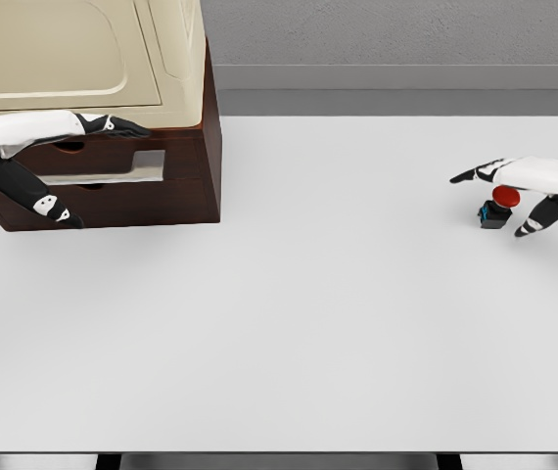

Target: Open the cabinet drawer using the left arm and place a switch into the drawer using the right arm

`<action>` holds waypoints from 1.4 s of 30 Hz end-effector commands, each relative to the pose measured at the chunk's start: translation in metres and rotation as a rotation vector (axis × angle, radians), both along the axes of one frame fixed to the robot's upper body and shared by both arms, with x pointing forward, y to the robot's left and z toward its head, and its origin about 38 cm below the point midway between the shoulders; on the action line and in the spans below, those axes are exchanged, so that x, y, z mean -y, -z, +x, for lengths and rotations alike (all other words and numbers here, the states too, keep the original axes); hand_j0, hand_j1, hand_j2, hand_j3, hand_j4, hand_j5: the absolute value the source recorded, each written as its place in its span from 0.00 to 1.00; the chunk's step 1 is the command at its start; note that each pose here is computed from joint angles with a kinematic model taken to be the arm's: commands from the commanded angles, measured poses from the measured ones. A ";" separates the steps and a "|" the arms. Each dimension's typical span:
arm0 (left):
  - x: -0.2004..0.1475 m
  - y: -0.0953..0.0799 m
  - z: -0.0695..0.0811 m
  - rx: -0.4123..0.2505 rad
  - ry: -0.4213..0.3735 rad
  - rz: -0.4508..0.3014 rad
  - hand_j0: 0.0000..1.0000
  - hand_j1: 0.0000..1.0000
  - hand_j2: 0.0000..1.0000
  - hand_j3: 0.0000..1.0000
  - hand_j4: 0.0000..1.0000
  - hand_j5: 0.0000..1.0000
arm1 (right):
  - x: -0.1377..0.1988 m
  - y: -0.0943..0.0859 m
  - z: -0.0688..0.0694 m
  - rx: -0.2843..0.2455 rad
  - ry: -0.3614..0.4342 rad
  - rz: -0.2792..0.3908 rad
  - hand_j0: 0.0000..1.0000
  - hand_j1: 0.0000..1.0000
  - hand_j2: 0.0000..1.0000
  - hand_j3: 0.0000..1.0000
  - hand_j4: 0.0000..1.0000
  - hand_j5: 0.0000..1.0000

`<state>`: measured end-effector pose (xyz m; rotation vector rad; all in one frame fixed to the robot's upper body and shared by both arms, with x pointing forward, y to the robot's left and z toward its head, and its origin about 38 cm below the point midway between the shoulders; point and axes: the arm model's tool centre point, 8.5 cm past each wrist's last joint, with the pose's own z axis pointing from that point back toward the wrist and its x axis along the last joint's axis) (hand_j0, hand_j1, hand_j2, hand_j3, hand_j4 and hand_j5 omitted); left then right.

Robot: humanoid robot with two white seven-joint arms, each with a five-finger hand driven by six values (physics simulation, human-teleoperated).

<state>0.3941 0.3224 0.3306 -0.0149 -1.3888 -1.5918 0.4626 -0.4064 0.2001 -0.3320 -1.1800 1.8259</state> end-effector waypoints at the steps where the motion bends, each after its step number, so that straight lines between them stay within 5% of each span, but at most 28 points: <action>1: -0.001 0.001 0.001 -0.005 -0.015 0.011 1.00 1.00 1.00 1.00 1.00 1.00 | 0.001 0.004 0.003 -0.005 0.011 -0.016 1.00 1.00 1.00 1.00 1.00 1.00; 6: 0.002 0.009 0.006 -0.057 -0.066 0.014 1.00 1.00 1.00 1.00 1.00 1.00 | 0.004 0.012 0.011 -0.020 0.044 -0.013 0.99 0.99 0.99 0.99 0.99 0.99; 15: 0.019 0.016 0.011 -0.068 -0.029 -0.022 1.00 1.00 1.00 1.00 1.00 1.00 | 0.010 0.024 0.013 -0.047 0.072 -0.036 0.86 0.86 0.86 0.86 0.86 0.86; 26: -0.004 0.030 0.013 -0.113 -0.107 0.000 1.00 1.00 1.00 1.00 1.00 1.00 | 0.008 0.020 0.015 -0.038 0.065 -0.043 0.76 0.76 0.76 0.76 0.76 0.76; 42: -0.003 0.035 0.012 -0.127 -0.108 -0.003 1.00 1.00 1.00 1.00 1.00 1.00 | 0.008 0.020 0.015 -0.041 0.060 -0.052 0.63 0.63 0.63 0.63 0.63 0.63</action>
